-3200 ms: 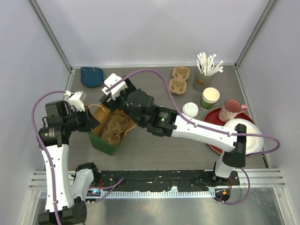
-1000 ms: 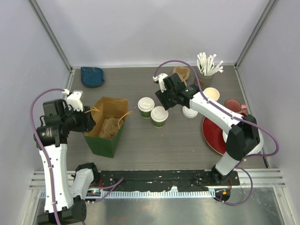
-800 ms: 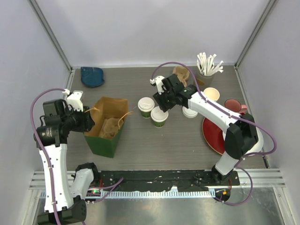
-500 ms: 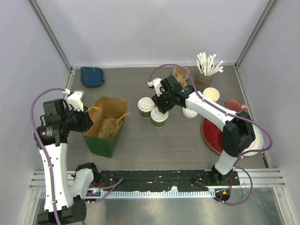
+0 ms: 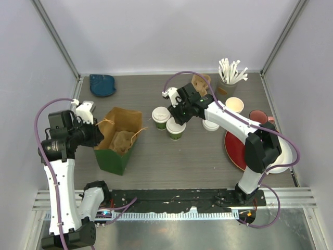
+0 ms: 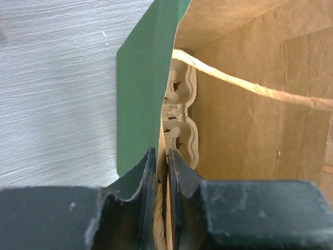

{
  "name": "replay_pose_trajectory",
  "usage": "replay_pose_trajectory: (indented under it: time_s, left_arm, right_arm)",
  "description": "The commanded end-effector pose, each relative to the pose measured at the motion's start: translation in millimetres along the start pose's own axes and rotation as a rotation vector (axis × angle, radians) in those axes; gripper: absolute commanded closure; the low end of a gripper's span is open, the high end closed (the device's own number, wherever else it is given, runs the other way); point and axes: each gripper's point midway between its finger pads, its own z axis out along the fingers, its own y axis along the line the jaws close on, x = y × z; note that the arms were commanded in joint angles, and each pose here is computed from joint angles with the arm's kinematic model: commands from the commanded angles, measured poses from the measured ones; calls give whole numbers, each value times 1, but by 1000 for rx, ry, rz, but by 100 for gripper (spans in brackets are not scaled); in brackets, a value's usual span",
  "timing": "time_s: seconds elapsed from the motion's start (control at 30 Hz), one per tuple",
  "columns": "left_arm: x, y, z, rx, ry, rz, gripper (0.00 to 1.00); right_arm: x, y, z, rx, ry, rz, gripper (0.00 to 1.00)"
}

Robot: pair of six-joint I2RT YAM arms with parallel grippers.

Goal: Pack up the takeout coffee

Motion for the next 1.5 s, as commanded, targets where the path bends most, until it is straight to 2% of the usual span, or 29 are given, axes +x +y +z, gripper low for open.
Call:
replay_pose_trajectory:
  time_s: [0.0, 0.13, 0.17, 0.4, 0.53, 0.63, 1.1, 1.2, 1.3, 1.33, 1.47]
  left_arm:
    - [-2, -9, 3, 59, -20, 26, 85]
    - [-1, -14, 7, 90, -17, 15, 93]
    - [-2, -15, 8, 96, -17, 3, 99]
    - [-14, -28, 17, 178, -62, -36, 100]
    - [-16, -35, 19, 220, -57, -54, 100]
    - [-16, -40, 22, 255, -51, -75, 100]
    - [-8, -34, 32, 243, -23, -62, 100]
    - [-9, -35, 31, 243, -21, -59, 100]
    - [-8, -36, 29, 248, -19, -47, 100]
    - [-8, -37, 28, 249, -19, -44, 100]
    - [-10, -38, 26, 251, -22, -37, 100]
  right_arm:
    - [-6, 6, -3, -29, -19, -8, 57]
    - [-17, 9, -18, -42, -61, 2, 56]
    - [-19, 9, -20, -41, -69, 5, 55]
    - [-34, -8, -40, 27, -100, 30, 44]
    - [-31, -8, -41, 13, -91, 41, 47]
    - [-25, -5, -37, -2, -69, 45, 54]
    - [-10, -3, -7, -34, 13, 50, 56]
    - [-6, -5, -1, -25, 30, 50, 59]
    - [-5, -2, -1, -39, 30, 45, 72]
    - [-5, -1, -2, -45, 27, 43, 79]
    - [-8, -4, -12, -20, 16, 45, 94]
